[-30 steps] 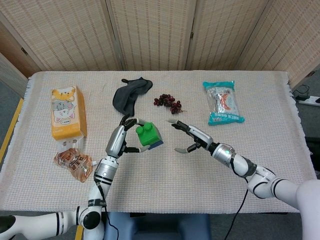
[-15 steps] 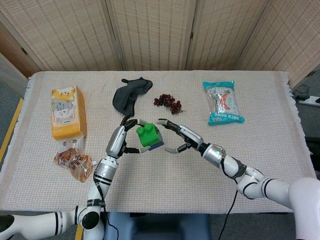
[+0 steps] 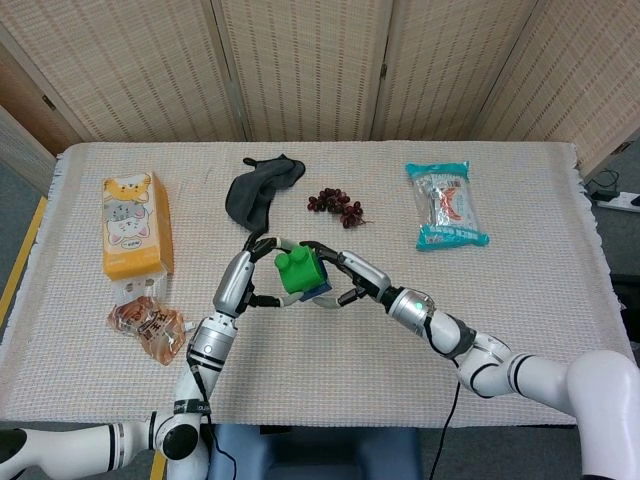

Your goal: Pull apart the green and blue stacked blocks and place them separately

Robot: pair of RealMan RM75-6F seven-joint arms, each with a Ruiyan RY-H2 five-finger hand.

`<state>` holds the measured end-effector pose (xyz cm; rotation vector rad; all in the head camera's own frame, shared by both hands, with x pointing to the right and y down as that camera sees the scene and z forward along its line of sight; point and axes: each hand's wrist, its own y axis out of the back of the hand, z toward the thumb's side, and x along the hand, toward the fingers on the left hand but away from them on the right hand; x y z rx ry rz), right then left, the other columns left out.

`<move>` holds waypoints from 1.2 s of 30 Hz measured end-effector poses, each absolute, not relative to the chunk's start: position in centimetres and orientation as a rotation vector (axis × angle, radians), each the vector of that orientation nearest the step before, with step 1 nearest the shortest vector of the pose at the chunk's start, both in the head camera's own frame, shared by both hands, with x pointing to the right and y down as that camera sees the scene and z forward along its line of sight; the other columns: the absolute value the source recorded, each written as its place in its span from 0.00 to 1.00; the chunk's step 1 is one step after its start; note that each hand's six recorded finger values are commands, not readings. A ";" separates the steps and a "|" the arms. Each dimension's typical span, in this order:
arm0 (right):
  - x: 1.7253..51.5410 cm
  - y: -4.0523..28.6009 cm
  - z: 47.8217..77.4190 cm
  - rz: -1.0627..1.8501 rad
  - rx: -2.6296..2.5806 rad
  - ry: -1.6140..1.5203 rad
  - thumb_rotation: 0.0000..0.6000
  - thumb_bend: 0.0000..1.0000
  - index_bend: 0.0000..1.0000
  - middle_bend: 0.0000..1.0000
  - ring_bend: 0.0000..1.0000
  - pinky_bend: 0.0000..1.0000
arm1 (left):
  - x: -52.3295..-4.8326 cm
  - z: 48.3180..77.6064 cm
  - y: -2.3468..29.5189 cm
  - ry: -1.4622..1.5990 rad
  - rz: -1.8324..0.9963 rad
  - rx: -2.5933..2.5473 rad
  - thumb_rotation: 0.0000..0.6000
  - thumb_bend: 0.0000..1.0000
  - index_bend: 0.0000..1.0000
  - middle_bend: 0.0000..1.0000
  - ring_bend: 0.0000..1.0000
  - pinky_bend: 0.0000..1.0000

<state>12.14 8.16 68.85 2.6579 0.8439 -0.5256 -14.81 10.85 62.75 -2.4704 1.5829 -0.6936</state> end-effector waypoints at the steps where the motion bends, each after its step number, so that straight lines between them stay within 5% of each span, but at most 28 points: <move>1: 12.1 8.2 68.9 -0.521 2.650 0.843 1.00 0.33 0.33 0.10 0.04 0.00 | -14.8 62.7 10.9 1.583 -0.693 -2.472 1.00 0.33 0.66 0.80 0.28 0.00; 13: 11.4 8.3 68.7 -0.470 2.612 0.842 1.00 0.33 0.37 0.11 0.06 0.00 | -15.5 62.6 10.8 1.592 -0.690 -2.465 1.00 0.33 0.67 0.81 0.29 0.00; 36: 11.2 7.4 69.7 -0.444 2.540 0.994 1.00 0.33 0.85 0.38 0.29 0.04 | -16.0 63.1 11.2 1.596 -0.678 -2.474 1.00 0.33 0.67 0.81 0.29 0.00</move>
